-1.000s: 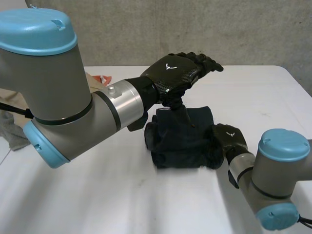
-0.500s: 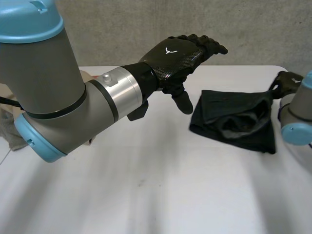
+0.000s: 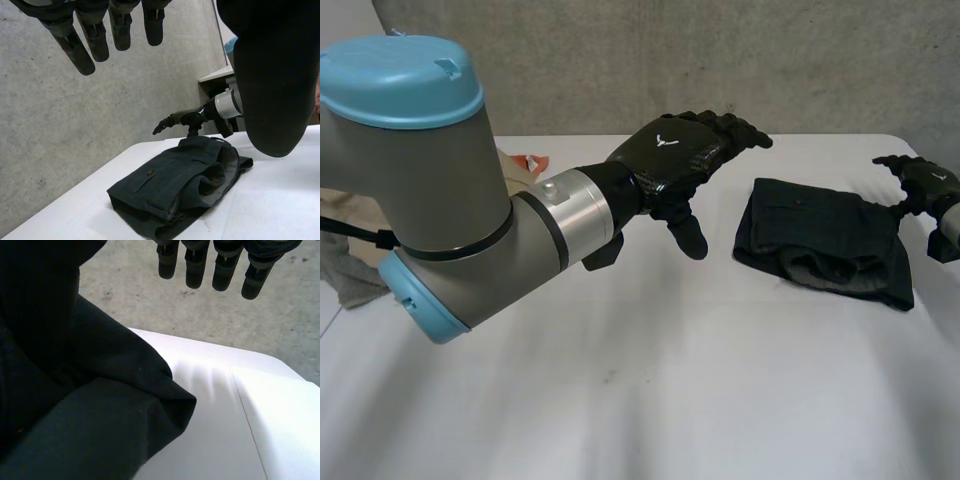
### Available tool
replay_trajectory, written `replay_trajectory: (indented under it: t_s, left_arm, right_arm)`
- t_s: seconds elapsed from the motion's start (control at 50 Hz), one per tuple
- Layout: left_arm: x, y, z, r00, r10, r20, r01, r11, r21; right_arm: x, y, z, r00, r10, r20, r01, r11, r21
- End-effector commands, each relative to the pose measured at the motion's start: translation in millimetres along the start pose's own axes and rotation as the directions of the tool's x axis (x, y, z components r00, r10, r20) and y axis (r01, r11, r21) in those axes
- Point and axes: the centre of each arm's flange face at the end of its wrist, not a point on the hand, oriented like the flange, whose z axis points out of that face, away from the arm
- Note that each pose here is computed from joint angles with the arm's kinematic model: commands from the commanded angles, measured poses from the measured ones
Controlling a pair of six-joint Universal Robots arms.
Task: Fold the laundry.
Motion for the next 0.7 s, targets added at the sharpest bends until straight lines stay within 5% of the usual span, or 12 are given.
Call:
replay_trajectory:
  t_s: [0.02, 0.22, 0.44, 0.58, 0.7]
  left_arm:
    - [0, 2, 2, 1.000, 0.003, -0.009, -0.003, 1.000, -0.002]
    - [0, 4, 3, 1.000, -0.004, -0.009, 0.004, 1.000, -0.007]
    - [-3, 5, 0, 1.000, -0.003, 0.002, 0.003, 1.000, -0.017]
    - [-8, -2, -3, 1.000, 0.001, 0.013, -0.001, 1.000, 0.001]
    - [-11, -6, -3, 1.000, 0.006, 0.019, -0.006, 1.000, 0.015]
  right_arm:
    - [4, 10, 4, 0.992, -0.006, 0.126, 0.009, 1.000, -0.025]
    - [-10, 19, 12, 0.971, -0.028, 0.235, 0.030, 1.000, -0.005]
    - [-12, 19, 20, 0.979, -0.057, 0.197, 0.052, 0.998, 0.027]
    - [18, 3, 33, 0.994, -0.093, -0.049, 0.099, 0.982, 0.159]
    - [57, -20, 30, 0.944, 0.044, -0.328, 0.056, 0.956, 0.289]
